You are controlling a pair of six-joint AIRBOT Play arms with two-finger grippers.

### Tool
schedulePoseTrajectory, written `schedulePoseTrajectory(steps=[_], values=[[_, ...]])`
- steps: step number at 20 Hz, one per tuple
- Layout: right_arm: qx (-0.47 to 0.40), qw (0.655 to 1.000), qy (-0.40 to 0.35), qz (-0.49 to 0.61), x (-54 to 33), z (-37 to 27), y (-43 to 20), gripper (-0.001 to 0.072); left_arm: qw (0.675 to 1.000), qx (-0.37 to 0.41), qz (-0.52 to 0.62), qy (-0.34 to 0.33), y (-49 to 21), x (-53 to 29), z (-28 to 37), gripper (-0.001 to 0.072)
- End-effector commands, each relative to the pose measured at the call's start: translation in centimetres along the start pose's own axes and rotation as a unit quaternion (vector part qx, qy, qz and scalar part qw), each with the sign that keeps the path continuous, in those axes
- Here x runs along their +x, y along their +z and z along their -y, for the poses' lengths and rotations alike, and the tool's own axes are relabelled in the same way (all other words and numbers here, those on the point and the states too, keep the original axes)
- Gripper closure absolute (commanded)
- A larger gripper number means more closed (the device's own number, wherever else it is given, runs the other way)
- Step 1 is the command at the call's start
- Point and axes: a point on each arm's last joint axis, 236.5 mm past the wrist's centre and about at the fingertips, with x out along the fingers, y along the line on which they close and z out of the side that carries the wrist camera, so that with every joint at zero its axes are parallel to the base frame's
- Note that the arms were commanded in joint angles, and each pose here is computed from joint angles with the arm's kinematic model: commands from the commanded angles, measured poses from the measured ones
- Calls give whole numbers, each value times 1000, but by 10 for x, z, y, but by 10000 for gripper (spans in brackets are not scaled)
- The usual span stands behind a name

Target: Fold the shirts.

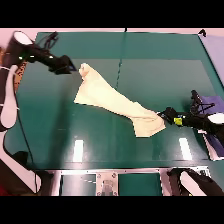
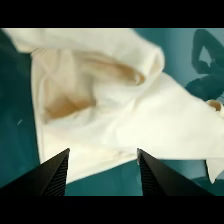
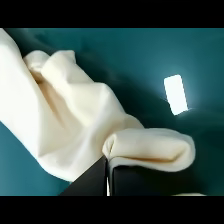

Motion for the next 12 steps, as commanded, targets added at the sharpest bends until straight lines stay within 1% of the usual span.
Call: schedulePoseTrajectory(steps=[1,3,5,8,12], values=[[4,1000,-5,21,-5,4,17,693,990,-97,-92,34,-53,-33,-52,221],[13,1000,-8,22,-5,9,18,693,983,-132,-129,25,-77,-22,-63,221],[18,1000,-10,19,-4,12,18,693,977,-150,-153,17,-97,5,-67,221],[21,1000,-11,14,-1,14,17,693,975,-146,-168,9,-117,51,-64,221],[22,1000,-11,13,-1,14,16,694,980,-124,-158,12,-125,99,-50,221]])
